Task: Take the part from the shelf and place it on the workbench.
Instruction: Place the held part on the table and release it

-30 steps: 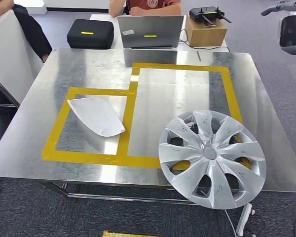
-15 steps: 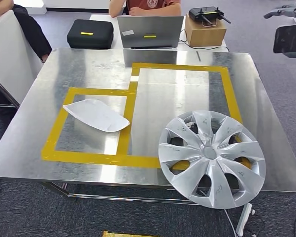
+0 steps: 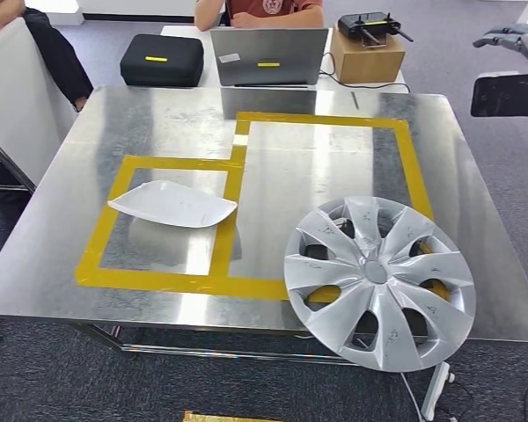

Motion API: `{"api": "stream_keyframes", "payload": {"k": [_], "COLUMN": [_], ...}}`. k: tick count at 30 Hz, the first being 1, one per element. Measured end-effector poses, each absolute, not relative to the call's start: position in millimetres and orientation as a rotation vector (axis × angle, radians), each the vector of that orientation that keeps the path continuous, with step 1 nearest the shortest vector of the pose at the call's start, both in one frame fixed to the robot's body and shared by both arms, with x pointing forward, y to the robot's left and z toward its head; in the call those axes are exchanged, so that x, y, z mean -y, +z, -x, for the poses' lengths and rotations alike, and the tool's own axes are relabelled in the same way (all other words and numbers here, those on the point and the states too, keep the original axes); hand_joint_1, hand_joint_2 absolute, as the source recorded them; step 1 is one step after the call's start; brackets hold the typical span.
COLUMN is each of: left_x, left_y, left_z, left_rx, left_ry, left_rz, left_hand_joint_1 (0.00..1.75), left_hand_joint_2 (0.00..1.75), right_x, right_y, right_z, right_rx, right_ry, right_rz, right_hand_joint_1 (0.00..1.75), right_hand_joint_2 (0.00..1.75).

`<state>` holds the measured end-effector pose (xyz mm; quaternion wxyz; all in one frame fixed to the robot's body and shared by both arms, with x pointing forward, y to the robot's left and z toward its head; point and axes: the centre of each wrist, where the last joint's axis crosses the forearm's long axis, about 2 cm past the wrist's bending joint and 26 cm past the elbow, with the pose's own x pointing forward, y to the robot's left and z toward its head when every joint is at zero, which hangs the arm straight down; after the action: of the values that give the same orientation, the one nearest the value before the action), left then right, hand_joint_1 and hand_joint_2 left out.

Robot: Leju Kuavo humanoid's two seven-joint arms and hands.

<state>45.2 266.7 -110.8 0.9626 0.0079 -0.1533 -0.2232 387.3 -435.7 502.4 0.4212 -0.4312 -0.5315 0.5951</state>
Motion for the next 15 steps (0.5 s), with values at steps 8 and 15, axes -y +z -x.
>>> {"api": "stream_keyframes", "payload": {"k": [8, 15], "left_x": [-264.6, -263.3], "left_y": [-110.6, -110.5], "left_z": [-46.1, -46.0], "left_rx": [0.313, 0.312], "left_ry": [-0.452, -0.451], "left_rz": [-0.014, -0.012], "left_hand_joint_1": [0.0, 0.0], "left_hand_joint_2": [0.0, 0.0], "right_x": [439.8, 440.1], "right_y": [507.7, 499.4], "right_z": [-384.8, -386.0], "right_rx": [1.355, 1.337], "right_ry": [1.46, 1.472], "right_rz": [1.09, 1.07], "right_hand_joint_1": [0.0, 0.0], "right_hand_joint_2": [1.75, 1.75]}}
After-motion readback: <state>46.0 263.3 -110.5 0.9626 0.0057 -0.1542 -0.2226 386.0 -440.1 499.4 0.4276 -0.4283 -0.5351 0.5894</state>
